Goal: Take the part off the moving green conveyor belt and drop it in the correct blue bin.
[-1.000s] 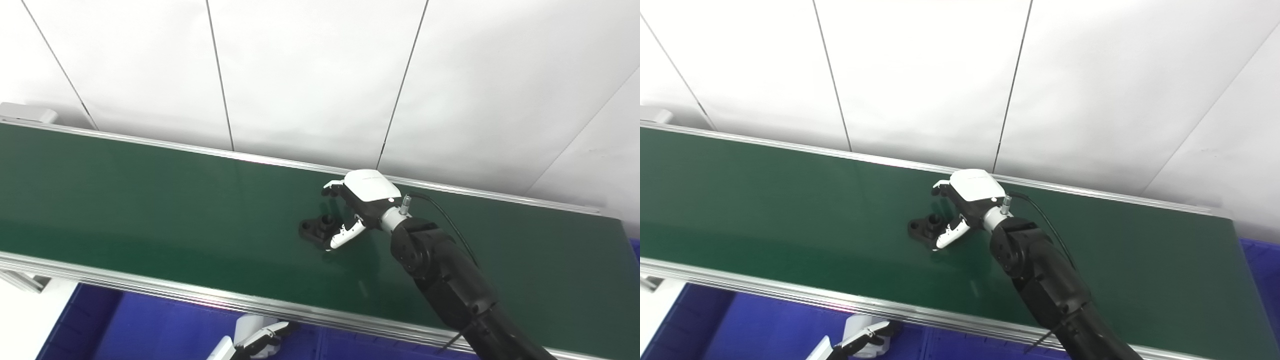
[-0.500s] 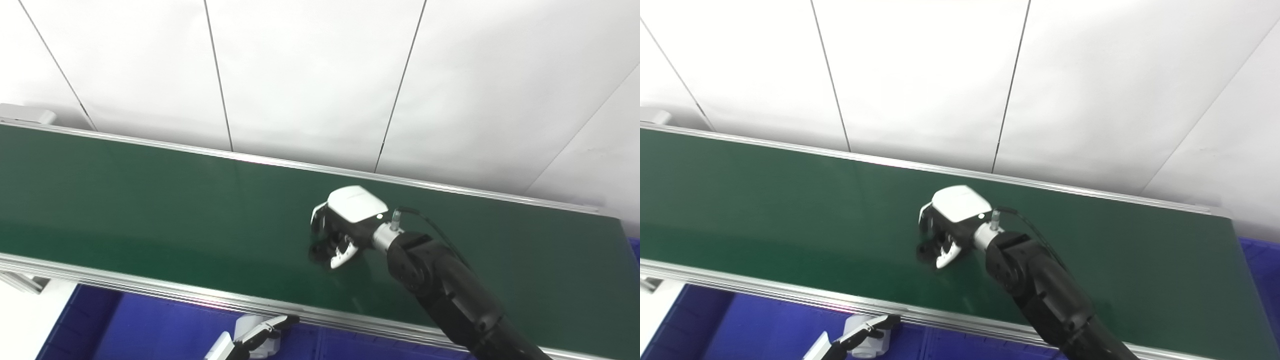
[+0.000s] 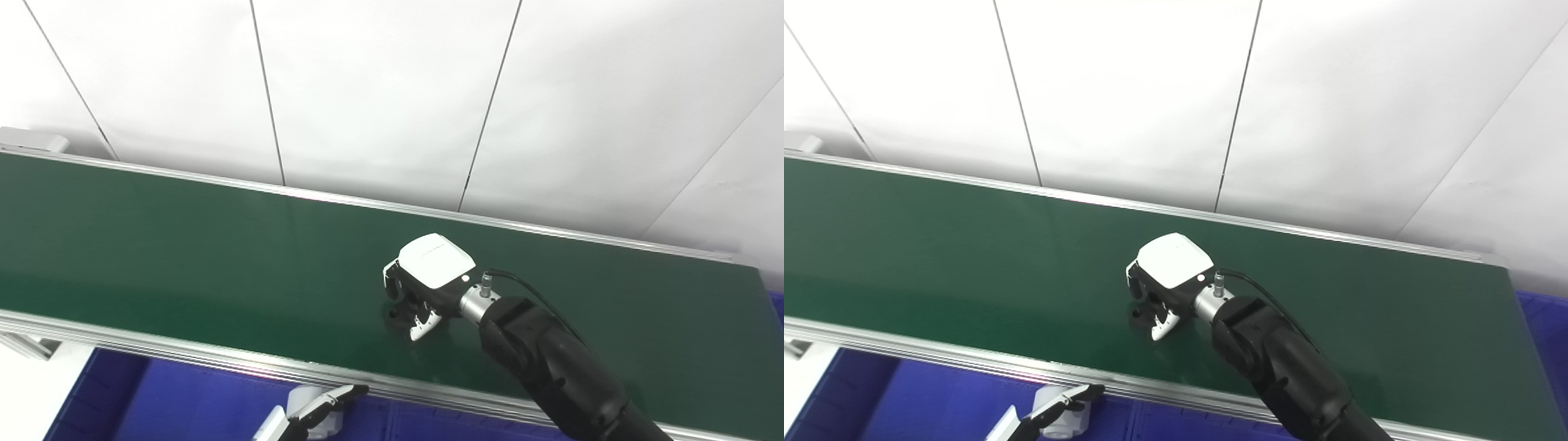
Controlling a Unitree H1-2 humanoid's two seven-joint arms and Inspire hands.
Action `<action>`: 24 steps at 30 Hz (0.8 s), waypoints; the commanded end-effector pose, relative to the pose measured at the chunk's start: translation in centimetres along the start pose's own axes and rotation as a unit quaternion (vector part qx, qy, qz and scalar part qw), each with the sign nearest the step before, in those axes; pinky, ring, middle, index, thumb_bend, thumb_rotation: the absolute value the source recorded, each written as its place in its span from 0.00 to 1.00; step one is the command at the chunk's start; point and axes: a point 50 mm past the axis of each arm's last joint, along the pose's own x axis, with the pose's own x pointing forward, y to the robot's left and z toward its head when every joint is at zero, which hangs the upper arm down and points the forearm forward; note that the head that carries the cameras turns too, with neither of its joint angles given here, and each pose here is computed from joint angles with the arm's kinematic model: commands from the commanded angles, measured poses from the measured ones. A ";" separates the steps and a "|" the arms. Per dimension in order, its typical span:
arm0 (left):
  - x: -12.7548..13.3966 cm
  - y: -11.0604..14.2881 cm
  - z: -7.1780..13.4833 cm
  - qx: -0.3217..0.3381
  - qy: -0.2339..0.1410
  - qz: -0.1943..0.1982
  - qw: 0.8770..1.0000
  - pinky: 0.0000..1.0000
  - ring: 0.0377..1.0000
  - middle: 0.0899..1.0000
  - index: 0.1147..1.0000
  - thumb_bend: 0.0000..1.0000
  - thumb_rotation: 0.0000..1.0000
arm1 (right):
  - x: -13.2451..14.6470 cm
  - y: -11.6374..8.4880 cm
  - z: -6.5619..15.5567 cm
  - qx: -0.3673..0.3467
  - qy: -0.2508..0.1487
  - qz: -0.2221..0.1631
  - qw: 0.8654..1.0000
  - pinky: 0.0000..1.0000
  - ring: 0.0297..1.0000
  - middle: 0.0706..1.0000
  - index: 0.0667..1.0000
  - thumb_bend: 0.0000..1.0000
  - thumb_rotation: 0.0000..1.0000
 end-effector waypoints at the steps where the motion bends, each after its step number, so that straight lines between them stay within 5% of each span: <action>1: 0.2 0.3 0.7 -0.010 -0.024 0.009 1.000 0.78 0.84 0.86 0.84 0.82 0.40 | -0.5 1.5 0.5 -0.016 -0.022 0.026 0.999 0.25 0.30 0.38 0.48 0.52 0.00; 10: 0.1 0.3 0.8 -0.008 -0.025 0.009 1.000 0.77 0.83 0.86 0.84 0.82 0.41 | -1.3 0.0 0.9 0.009 -0.027 -0.022 0.999 0.24 0.29 0.38 0.48 0.52 0.00; 16: 0.1 0.3 0.9 -0.007 -0.027 0.008 1.000 0.78 0.83 0.86 0.84 0.81 0.42 | -3.3 -3.7 2.0 0.045 -0.035 -0.084 0.995 0.19 0.23 0.35 0.47 0.52 0.00; 19: 0.1 0.3 1.0 -0.008 -0.027 0.008 1.000 0.78 0.84 0.86 0.84 0.81 0.42 | -5.0 -5.9 2.5 0.057 -0.035 -0.112 0.991 0.16 0.20 0.42 0.45 0.53 0.00; 24: 0.1 0.3 1.1 -0.009 -0.030 0.010 0.999 0.79 0.84 0.86 0.84 0.80 0.44 | -8.3 -8.5 3.3 0.077 -0.024 -0.141 0.987 0.18 0.23 0.43 0.45 0.53 0.00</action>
